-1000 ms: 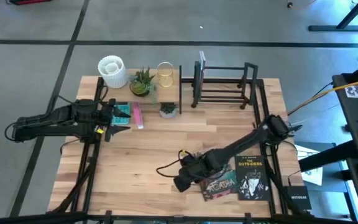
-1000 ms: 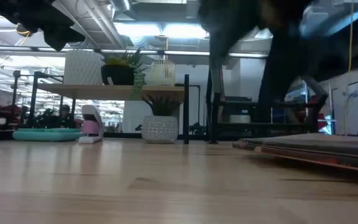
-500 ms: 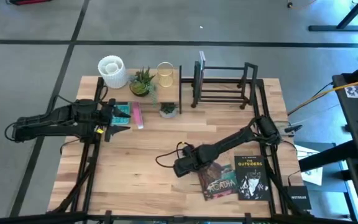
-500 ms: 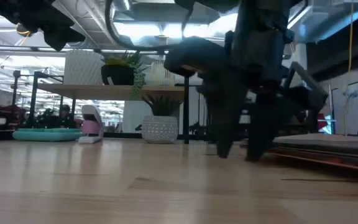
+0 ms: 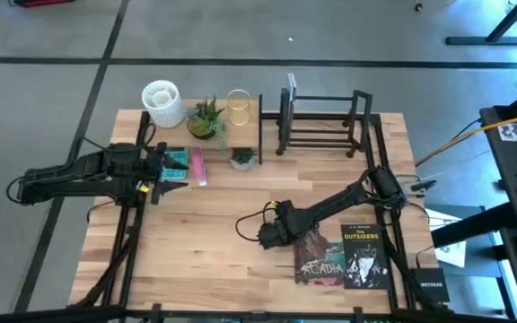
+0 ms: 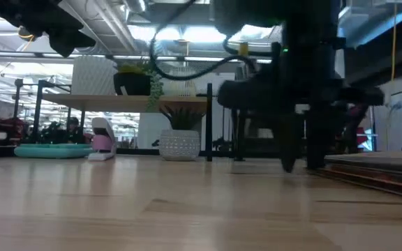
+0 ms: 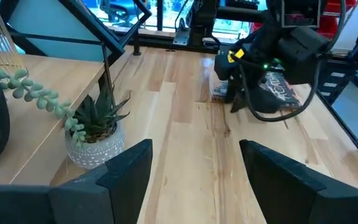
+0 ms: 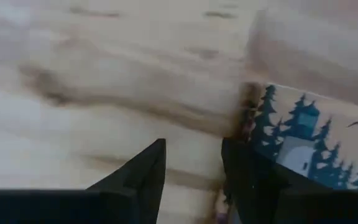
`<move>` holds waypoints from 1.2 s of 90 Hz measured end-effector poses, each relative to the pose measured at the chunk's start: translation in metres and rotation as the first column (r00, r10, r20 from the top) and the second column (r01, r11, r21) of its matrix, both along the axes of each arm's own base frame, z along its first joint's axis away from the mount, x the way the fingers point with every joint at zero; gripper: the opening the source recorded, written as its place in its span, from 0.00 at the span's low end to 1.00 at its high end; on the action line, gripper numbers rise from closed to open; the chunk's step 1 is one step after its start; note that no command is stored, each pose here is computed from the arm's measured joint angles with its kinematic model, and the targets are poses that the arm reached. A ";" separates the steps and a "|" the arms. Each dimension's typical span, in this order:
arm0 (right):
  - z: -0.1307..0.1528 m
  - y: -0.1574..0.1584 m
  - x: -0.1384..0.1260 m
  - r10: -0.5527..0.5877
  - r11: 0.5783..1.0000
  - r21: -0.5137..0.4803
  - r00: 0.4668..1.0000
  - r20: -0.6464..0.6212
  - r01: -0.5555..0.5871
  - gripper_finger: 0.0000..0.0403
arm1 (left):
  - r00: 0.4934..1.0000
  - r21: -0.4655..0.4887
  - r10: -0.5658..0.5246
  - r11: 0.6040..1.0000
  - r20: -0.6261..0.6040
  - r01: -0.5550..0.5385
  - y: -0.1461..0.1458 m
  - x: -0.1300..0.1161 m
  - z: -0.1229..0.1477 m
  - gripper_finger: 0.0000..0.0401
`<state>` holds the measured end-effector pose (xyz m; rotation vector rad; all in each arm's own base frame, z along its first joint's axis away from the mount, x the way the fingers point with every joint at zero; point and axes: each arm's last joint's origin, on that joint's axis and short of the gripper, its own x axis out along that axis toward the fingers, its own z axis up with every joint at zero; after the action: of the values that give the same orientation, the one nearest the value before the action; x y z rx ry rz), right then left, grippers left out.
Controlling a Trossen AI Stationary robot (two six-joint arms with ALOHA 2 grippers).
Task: Stock shelves
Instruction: Adjust the stacked books on the table
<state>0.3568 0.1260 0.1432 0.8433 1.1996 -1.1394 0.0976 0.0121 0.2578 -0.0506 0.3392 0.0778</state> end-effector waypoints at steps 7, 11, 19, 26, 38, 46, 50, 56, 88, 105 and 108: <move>0.000 -0.001 0.000 0.015 1.000 -0.018 1.000 -0.002 -0.015 0.35 | 1.000 0.001 0.000 1.000 0.000 0.000 0.000 0.000 0.000 0.59; 0.000 -0.001 0.001 0.041 0.999 -0.028 0.999 0.002 -0.041 0.35 | 1.000 0.000 0.000 1.000 0.000 0.000 0.000 0.000 0.000 0.59; 0.008 0.003 0.006 0.118 0.993 -0.029 0.993 0.024 -0.118 0.35 | 1.000 0.000 0.000 1.000 0.000 0.000 0.000 0.000 0.000 0.59; 0.018 0.013 0.015 0.211 0.978 -0.030 0.973 0.090 -0.209 0.35 | 1.000 0.000 0.000 1.000 0.000 0.000 0.000 0.000 0.000 0.59; 0.033 0.049 0.024 0.413 0.903 0.013 0.875 0.251 -0.430 0.35 | 1.000 0.000 0.000 1.000 0.000 0.000 0.000 0.000 0.000 0.59; 0.037 0.079 0.023 0.498 0.816 0.107 0.785 0.369 -0.568 0.35 | 1.000 0.000 0.000 1.000 0.000 0.000 0.000 0.000 0.000 0.59; 0.036 0.093 0.021 0.520 0.771 0.150 0.748 0.413 -0.619 0.35 | 1.000 0.000 0.000 1.000 0.000 0.000 0.000 0.000 0.000 0.59; 0.035 0.113 0.013 0.548 0.706 0.207 0.708 0.445 -0.677 0.35 | 1.000 0.000 0.000 1.000 0.000 0.000 0.000 0.000 0.000 0.59; 0.019 0.140 -0.027 0.624 0.680 0.259 0.727 0.287 -0.686 0.35 | 1.000 0.001 0.004 1.000 0.000 -0.004 0.000 0.000 0.000 0.59; 0.006 0.137 -0.035 0.628 0.659 0.338 0.739 0.245 -0.672 0.35 | 1.000 0.001 0.004 1.000 0.000 -0.004 0.000 0.000 0.000 0.59; 0.004 0.136 -0.037 0.628 0.664 0.342 0.744 0.226 -0.665 0.35 | 1.000 0.001 0.004 1.000 -0.001 -0.004 0.000 0.000 0.000 0.59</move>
<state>0.3200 0.2615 0.1476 0.6592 1.5214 -0.2547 0.0977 0.0122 0.2577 -0.0500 0.3400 0.0818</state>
